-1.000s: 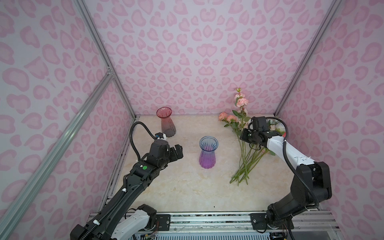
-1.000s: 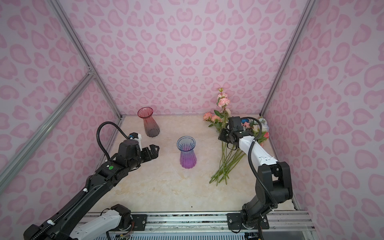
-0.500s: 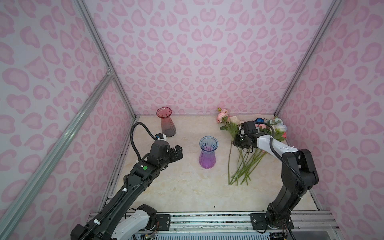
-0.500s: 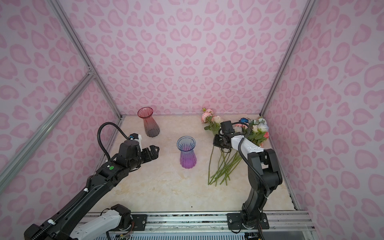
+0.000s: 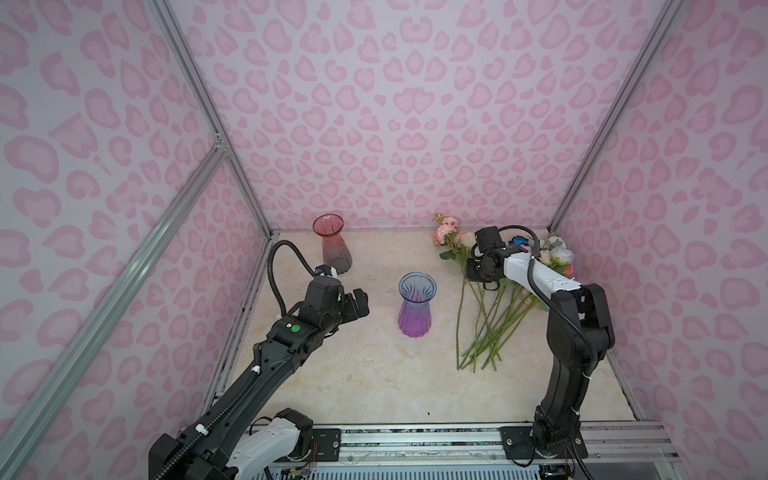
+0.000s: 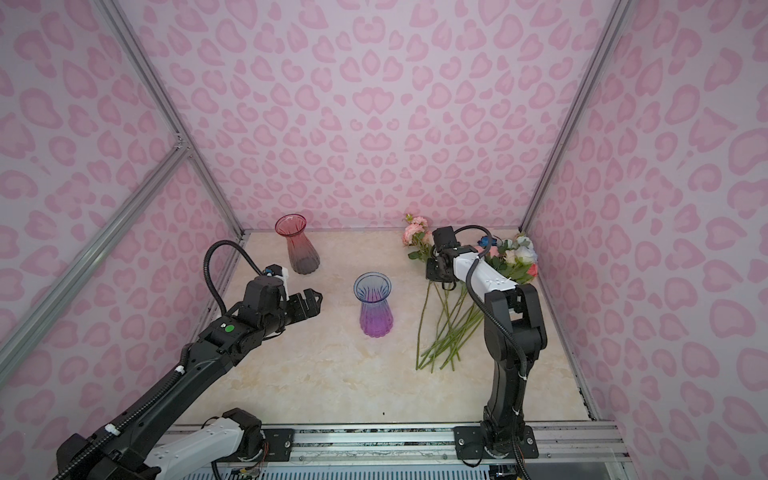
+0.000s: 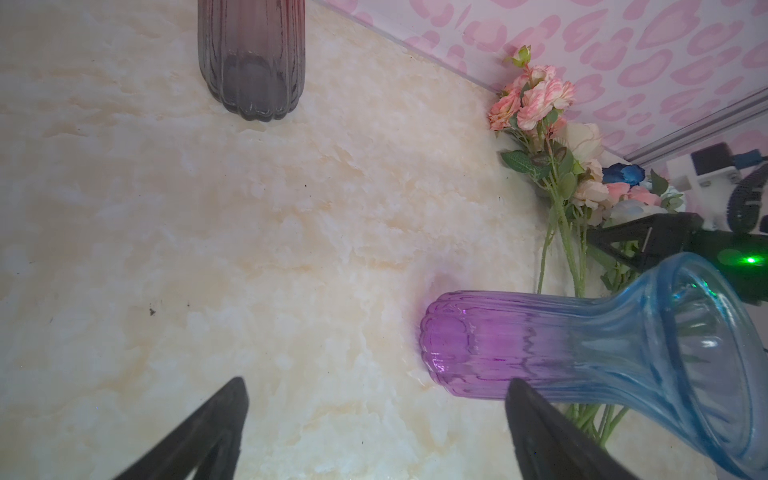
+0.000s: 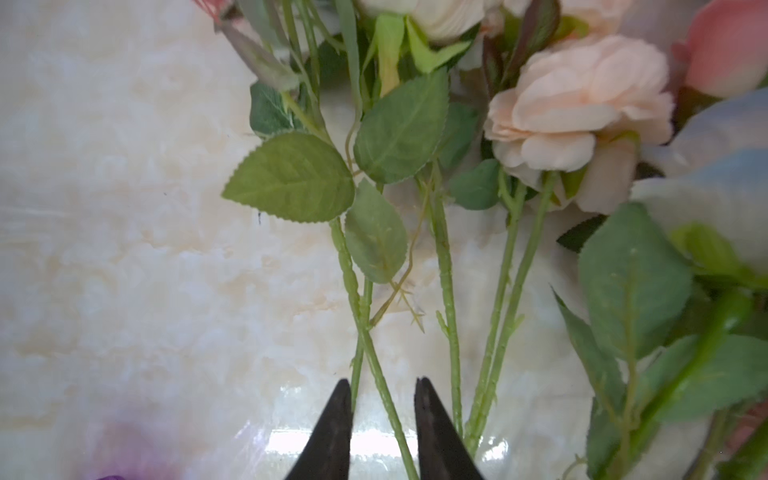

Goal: Arrange the flowers into the vase

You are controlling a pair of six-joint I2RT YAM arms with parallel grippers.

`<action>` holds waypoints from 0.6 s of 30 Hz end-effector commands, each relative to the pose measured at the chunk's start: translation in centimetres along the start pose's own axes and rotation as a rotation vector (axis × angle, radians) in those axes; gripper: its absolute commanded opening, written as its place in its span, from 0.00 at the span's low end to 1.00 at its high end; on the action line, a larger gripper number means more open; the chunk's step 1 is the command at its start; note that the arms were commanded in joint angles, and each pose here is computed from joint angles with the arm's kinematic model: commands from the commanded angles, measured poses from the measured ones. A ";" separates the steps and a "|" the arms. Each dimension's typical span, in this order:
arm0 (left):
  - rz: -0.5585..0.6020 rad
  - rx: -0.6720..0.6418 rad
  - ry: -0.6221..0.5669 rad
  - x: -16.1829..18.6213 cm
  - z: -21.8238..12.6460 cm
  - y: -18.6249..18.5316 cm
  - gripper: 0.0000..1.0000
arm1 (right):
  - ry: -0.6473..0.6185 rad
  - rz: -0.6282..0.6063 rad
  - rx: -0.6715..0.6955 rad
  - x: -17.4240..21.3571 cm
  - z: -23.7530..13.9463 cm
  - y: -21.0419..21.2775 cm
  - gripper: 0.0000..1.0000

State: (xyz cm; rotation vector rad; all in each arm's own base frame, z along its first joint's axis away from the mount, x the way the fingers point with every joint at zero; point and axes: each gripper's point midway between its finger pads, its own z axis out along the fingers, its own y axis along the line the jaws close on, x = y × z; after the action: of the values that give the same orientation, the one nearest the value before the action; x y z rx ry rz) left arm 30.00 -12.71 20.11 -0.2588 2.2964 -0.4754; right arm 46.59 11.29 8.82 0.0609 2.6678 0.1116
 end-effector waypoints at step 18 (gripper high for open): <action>0.023 0.003 -0.004 -0.6 0.1 -0.4 0.97 | 0.087 -0.142 0.072 0.8 3.6 0.3 0.12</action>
State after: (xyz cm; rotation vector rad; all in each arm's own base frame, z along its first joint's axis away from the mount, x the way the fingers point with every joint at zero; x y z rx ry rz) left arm 30.30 -12.84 19.87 -0.2426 2.3097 -0.4614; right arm 47.81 11.68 6.05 -0.0856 2.7321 -0.0245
